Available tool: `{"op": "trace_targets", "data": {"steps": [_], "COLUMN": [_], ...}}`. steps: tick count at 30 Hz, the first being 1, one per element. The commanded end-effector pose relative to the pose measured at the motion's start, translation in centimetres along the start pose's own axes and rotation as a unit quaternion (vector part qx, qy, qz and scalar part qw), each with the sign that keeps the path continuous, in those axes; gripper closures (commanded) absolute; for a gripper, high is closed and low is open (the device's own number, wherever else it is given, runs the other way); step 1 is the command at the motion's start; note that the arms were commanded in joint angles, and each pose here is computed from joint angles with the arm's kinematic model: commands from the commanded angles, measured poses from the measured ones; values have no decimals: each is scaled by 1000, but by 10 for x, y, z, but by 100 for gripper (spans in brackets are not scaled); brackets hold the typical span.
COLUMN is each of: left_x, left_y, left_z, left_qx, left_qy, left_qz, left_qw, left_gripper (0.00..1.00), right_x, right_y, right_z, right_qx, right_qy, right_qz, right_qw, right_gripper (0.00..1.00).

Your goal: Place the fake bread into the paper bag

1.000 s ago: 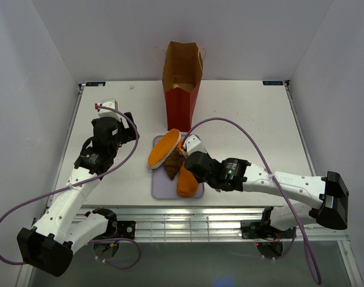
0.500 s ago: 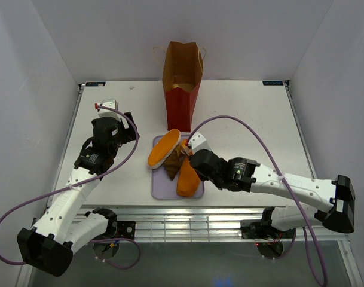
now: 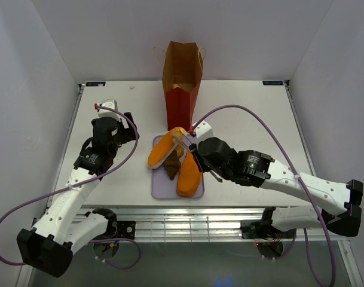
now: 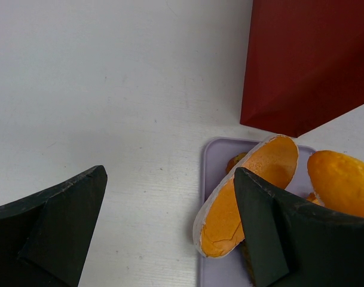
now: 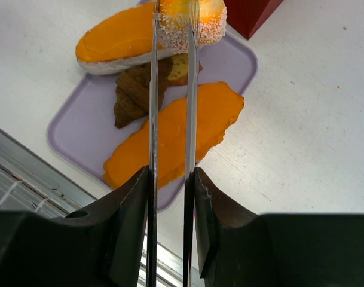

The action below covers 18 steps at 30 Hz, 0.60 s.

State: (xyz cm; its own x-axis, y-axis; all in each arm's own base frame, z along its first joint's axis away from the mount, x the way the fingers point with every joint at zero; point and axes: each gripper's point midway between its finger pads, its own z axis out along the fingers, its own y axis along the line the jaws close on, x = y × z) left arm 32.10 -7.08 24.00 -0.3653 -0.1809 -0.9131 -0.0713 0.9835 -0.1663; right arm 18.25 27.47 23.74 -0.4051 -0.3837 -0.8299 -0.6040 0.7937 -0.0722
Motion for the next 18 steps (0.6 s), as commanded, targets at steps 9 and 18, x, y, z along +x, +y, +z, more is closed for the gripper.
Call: {"op": "trace_targets", "data": {"steps": [9, 18], "left_x": [-11, -14], "left_y": [-3, -2], "left_z": [-7, -10], "left_qx": [12, 12], "left_qy": [-22, -27], "left_qz": [-4, -6], "left_qw": [1000, 1000], "left_gripper": [2, 2], "right_x": [-121, -191], "right_y": [-16, -37], "right_z": [-22, -38], "right_qx": [-51, -54], "right_qy": [-129, -195], "right_qz": [41, 42], "right_qw": [989, 978], "right_gripper": [68, 68]}}
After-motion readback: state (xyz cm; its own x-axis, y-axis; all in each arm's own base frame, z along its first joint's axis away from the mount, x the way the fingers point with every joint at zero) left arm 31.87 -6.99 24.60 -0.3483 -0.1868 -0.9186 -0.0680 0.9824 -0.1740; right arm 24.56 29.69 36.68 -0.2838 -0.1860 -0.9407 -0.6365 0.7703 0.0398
